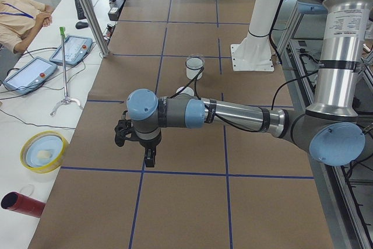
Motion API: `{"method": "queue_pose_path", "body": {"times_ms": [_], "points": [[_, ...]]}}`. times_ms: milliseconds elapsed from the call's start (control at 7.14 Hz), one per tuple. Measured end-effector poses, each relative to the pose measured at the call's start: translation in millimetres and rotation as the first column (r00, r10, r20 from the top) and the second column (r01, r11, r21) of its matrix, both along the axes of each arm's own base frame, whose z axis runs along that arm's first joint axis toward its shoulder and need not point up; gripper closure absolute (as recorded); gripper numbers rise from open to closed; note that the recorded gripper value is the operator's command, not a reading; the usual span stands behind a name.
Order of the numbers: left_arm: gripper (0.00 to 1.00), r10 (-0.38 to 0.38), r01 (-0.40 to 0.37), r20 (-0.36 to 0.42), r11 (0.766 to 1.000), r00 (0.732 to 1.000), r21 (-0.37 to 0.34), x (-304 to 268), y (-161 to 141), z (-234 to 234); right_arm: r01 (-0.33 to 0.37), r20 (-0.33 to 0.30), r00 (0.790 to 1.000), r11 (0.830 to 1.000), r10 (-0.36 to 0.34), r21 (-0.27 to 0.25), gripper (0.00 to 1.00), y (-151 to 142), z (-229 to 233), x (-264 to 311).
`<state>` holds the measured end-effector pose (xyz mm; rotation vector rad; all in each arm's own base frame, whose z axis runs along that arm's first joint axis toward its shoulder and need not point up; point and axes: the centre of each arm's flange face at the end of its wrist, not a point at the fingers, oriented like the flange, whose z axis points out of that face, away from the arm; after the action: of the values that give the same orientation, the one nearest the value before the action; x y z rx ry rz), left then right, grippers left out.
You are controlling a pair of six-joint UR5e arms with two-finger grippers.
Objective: Remove funnel from cup
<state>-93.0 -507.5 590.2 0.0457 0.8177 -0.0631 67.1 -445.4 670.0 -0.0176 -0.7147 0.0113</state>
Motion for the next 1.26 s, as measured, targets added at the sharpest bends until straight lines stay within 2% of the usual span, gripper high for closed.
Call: {"method": "queue_pose_path", "body": {"times_ms": [560, 980, 1260], "points": [[0.0, 0.0, 0.0, 0.006, 1.0, 1.0, 0.009, 0.3, 0.4, -5.1, 0.0, 0.0, 1.0, 1.0, 0.0, 0.0, 0.0, 0.0, 0.0, 0.0], [0.0, 0.003, -0.003, 0.007, 0.998, 1.0, 0.069, 2.1, 2.7, -21.1, 0.0, 0.0, 1.0, 1.0, 0.0, 0.0, 0.0, 0.0, 0.1, 0.0], [0.0, 0.032, -0.027, -0.036, 0.991, 0.999, 0.133, 45.4, -5.5, -54.2, 0.0, 0.0, 1.0, 1.0, 0.0, 0.0, 0.0, 0.0, 0.2, 0.0]]}}
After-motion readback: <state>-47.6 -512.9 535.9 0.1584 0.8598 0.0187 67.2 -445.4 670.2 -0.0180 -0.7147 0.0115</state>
